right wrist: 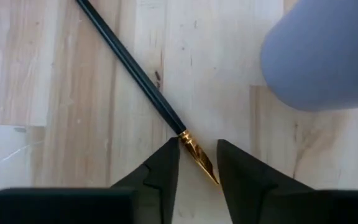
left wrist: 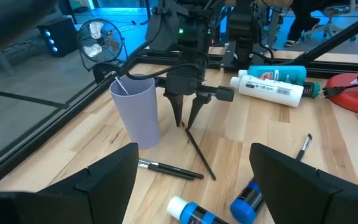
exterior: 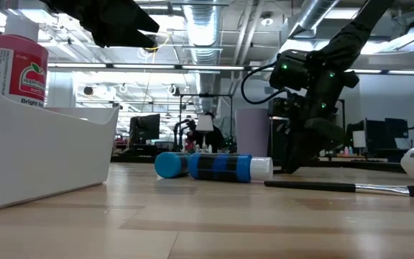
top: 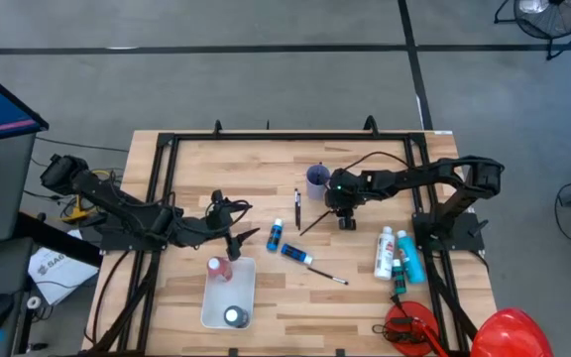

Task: Pick & Place Paint Supplies
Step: Put the gold paint brush into the violet cup

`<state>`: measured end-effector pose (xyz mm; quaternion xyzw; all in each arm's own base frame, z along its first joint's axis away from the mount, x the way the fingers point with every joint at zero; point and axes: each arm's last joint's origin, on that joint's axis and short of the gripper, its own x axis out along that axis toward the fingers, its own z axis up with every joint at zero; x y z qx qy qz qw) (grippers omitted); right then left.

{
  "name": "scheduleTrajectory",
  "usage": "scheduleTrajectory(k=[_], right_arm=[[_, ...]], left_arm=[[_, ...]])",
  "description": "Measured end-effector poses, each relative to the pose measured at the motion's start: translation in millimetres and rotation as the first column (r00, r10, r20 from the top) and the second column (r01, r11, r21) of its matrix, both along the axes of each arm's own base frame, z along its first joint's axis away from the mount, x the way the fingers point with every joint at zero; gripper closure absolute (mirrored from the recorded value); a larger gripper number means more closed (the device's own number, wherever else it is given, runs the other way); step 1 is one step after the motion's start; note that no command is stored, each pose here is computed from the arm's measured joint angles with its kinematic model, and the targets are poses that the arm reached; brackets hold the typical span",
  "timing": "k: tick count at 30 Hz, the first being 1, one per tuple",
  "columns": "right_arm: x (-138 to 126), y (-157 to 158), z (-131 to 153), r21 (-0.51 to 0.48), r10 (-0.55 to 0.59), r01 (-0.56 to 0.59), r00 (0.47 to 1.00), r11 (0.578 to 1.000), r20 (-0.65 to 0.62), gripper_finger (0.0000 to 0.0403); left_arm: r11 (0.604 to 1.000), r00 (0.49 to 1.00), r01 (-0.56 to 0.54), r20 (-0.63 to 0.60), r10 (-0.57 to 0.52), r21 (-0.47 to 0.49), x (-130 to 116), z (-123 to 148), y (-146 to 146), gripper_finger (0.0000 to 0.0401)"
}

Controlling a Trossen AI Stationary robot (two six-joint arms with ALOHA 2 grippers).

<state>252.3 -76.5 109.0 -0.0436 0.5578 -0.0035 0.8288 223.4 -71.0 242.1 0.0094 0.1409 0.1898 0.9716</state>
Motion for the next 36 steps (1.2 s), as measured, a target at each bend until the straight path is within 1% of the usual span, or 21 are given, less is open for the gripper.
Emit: scheduleTrajectory(k=[4, 7, 9, 14, 17, 19, 22, 24, 27, 30, 33, 36], right_arm=[[-1, 0, 0, 0.012, -0.025, 0.025, 0.999, 1.000, -0.020, 0.0335], [-2, 0, 0, 0.022, -0.078, 0.079, 0.997, 0.997, -0.026, 0.0370], [-1, 3, 0, 0.027, -0.088, 0.089, 0.996, 0.996, -0.027, 0.0392], [4, 12, 3, 0.022, -0.104, 0.105, 0.994, 0.994, -0.036, 0.0390], [11, 20, 8, 0.015, -0.098, 0.100, 0.993, 0.995, -0.070, 0.0399], [15, 27, 12, 0.021, -0.093, 0.096, 0.991, 0.995, -0.093, 0.0398], [22, 36, 23, 0.035, -0.076, 0.080, 0.990, 0.996, -0.122, 0.0400], [26, 43, 28, 0.065, -0.060, 0.070, 0.987, 0.995, -0.146, 0.0401], [36, 51, 41, 0.076, -0.048, 0.057, 0.992, 0.995, -0.115, 0.0401], [43, 59, 50, 0.073, -0.045, 0.052, 0.994, 0.996, -0.100, 0.0401], [51, 68, 62, 0.082, -0.037, 0.043, 0.997, 0.996, -0.069, 0.0402], [56, 73, 72, 0.093, -0.063, 0.069, 0.996, 0.993, -0.066, 0.0402]], left_arm=[[1.000, 1.000, 0.002, 0.001, -0.002, -0.001, 0, 0, 0, 0.0100], [1.000, 1.000, 0.025, 0.001, -0.025, -0.011, 0, 0, -1, 0.0100], [0.999, 0.999, 0.037, 0.000, -0.037, -0.016, 1, 0, -1, 0.0100], [0.997, 0.998, 0.069, -0.001, -0.069, -0.029, 1, 0, -2, 0.0100], [0.995, 0.996, 0.091, -0.005, -0.092, -0.036, 2, 0, -1, 0.0100], [0.994, 0.995, 0.102, -0.010, -0.103, -0.042, 3, -1, 0, 0.0100], [0.992, 0.992, 0.115, -0.047, -0.117, -0.042, 9, -8, 3, 0.0100], [0.990, 0.987, 0.136, -0.083, -0.140, -0.044, 16, -16, 6, 0.0100], [0.981, 0.973, 0.181, -0.131, -0.189, -0.076, 28, -30, 14, 0.0100], [0.966, 0.958, 0.235, -0.144, -0.249, -0.104, 40, -41, 22, 0.0100], [0.964, 0.953, 0.251, -0.151, -0.263, -0.089, 49, -50, 28, 0.0100], [0.966, 0.952, 0.251, -0.167, -0.258, -0.057, 54, -55, 32, 0.0100]])
